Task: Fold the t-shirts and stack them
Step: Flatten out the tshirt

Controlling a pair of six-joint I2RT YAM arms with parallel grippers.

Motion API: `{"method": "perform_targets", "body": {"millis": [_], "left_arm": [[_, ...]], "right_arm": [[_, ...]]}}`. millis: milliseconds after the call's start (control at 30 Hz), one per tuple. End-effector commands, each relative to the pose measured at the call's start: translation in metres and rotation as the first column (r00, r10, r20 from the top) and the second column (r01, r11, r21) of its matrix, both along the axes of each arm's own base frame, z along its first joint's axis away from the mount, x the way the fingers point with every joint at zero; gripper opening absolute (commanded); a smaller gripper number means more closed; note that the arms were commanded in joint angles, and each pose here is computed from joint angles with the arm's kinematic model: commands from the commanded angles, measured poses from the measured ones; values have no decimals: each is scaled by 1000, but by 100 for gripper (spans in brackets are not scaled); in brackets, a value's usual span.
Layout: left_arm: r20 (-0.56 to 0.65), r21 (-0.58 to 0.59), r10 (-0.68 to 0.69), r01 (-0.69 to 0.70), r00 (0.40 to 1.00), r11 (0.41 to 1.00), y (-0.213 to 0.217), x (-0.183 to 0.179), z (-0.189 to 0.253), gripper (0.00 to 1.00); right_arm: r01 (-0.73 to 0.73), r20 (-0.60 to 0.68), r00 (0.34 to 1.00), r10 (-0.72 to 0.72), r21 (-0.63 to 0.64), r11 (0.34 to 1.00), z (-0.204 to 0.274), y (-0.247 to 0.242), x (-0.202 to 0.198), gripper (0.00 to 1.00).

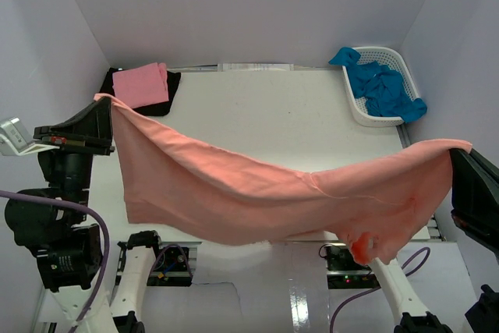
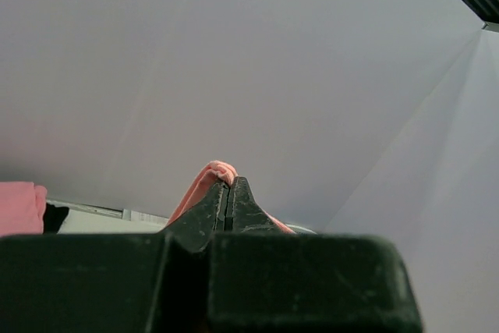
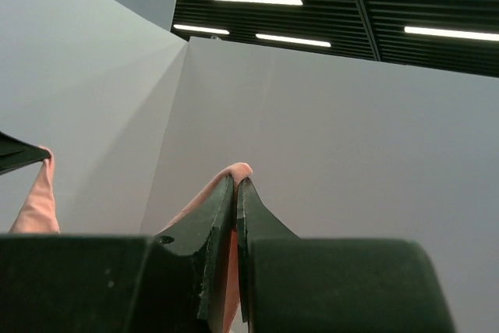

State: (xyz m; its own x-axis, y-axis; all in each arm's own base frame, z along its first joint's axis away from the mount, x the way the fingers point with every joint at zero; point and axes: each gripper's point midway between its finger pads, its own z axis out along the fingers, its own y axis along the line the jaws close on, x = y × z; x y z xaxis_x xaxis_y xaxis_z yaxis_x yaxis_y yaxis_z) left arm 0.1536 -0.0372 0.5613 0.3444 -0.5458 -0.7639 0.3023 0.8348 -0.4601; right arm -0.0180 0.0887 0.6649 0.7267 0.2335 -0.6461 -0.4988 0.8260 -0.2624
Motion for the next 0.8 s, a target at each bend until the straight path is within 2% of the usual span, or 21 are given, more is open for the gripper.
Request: {"method": "perform_targets", "body": {"millis": [0, 267, 367, 433, 467, 500, 533, 567, 633, 700, 767], "left_arm": [[-60, -36, 40, -42, 997, 998, 9, 10, -19, 0], [-46, -57, 90, -92, 995, 994, 19, 6, -15, 0], [-73, -62, 95, -100, 993, 993, 22, 23, -21, 0], [-136, -56, 77, -85, 988, 995, 20, 45, -44, 0], [-166, -70, 48, -60, 985, 996, 17, 53, -56, 0], [-201, -83, 30, -48, 979, 995, 15, 60, -70, 0], [-286, -103, 11, -42, 958, 994, 14, 74, -105, 0], [-324, -122, -4, -37, 946, 992, 13, 78, -122, 0], [-427, -158, -15, -58, 904, 986, 14, 81, -165, 0], [-495, -147, 22, -109, 869, 983, 21, 85, -191, 0], [-565, -132, 35, -133, 824, 982, 25, 93, -221, 0]], "right_arm": [[-24, -33, 999, 25, 16, 1000, 4, 3, 12, 8], [-25, 22, 999, 25, 22, 999, 21, 1, -5, 8], [-27, -45, 999, 30, 57, 998, 19, 0, 25, 8], [-60, -171, 983, 72, 77, 995, 4, 7, 70, 8], [-66, -291, 953, 89, 88, 994, -20, 12, 115, 8], [-79, -364, 924, 113, 109, 991, -36, 15, 138, 8], [-107, -468, 866, 175, 169, 980, -57, 20, 160, 8], [-107, -576, 792, 201, 194, 975, -94, 25, 191, 8], [-143, -668, 699, 255, 219, 965, -132, 35, 208, 8], [-76, -742, 632, 223, 227, 971, -176, 30, 226, 8], [-16, -780, 606, 159, 189, 982, -198, 23, 239, 8]]}}
